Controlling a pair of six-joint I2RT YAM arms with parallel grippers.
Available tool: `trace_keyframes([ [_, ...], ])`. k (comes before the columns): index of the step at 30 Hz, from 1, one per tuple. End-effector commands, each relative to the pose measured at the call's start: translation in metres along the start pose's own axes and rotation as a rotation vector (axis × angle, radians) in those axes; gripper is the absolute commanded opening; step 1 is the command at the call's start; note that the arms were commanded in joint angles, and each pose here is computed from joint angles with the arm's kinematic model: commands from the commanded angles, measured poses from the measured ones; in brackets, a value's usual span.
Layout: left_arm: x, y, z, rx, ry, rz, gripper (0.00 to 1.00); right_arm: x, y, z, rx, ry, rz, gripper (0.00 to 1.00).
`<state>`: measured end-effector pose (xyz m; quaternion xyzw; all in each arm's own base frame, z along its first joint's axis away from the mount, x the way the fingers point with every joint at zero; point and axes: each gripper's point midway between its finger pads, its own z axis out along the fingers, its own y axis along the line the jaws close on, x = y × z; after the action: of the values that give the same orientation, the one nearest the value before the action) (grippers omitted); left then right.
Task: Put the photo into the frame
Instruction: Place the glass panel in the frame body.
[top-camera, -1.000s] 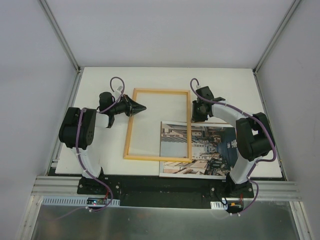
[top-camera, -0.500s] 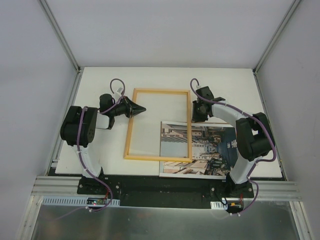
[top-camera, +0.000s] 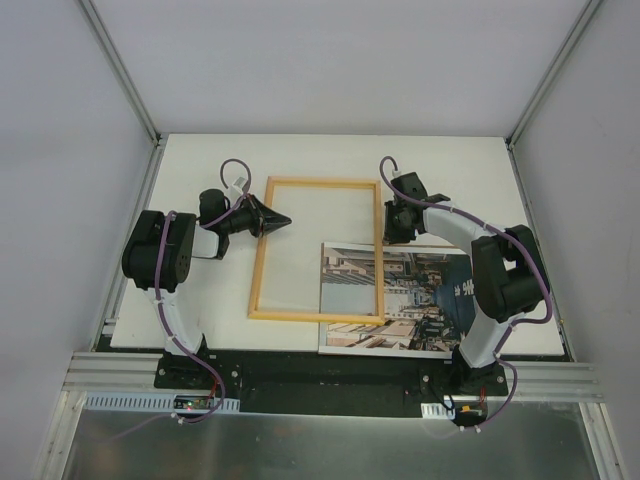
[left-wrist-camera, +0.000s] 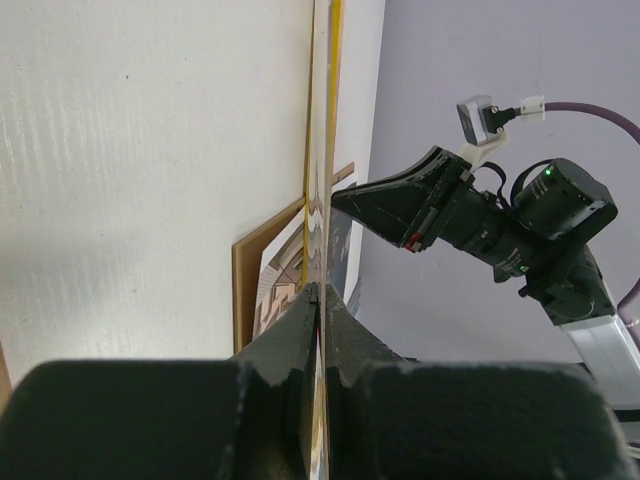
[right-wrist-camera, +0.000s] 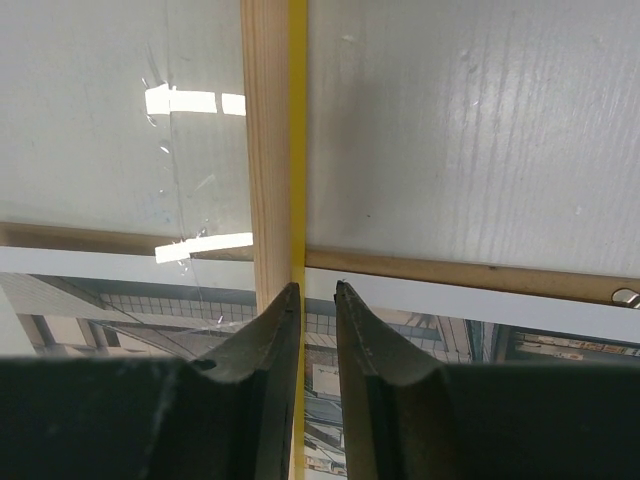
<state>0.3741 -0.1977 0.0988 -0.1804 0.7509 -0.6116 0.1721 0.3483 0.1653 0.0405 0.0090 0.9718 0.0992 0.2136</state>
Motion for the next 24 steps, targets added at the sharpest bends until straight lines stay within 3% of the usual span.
trace_keyframes([
  [1,-0.0041,-0.0061,-0.0006,0.013,-0.001,0.086,0.0,-0.0106,0.0084,-0.0064,-0.012,-0.022,-0.022,0.23],
  [22,-0.0077,-0.0036,-0.0021,-0.036,-0.001,0.108,0.0,-0.0123,0.0109,-0.0113,-0.021,-0.031,-0.028,0.23],
  [24,-0.0094,-0.0036,-0.0017,-0.044,-0.003,0.114,0.04,-0.0127,0.0116,-0.0122,-0.021,-0.034,-0.028,0.23],
])
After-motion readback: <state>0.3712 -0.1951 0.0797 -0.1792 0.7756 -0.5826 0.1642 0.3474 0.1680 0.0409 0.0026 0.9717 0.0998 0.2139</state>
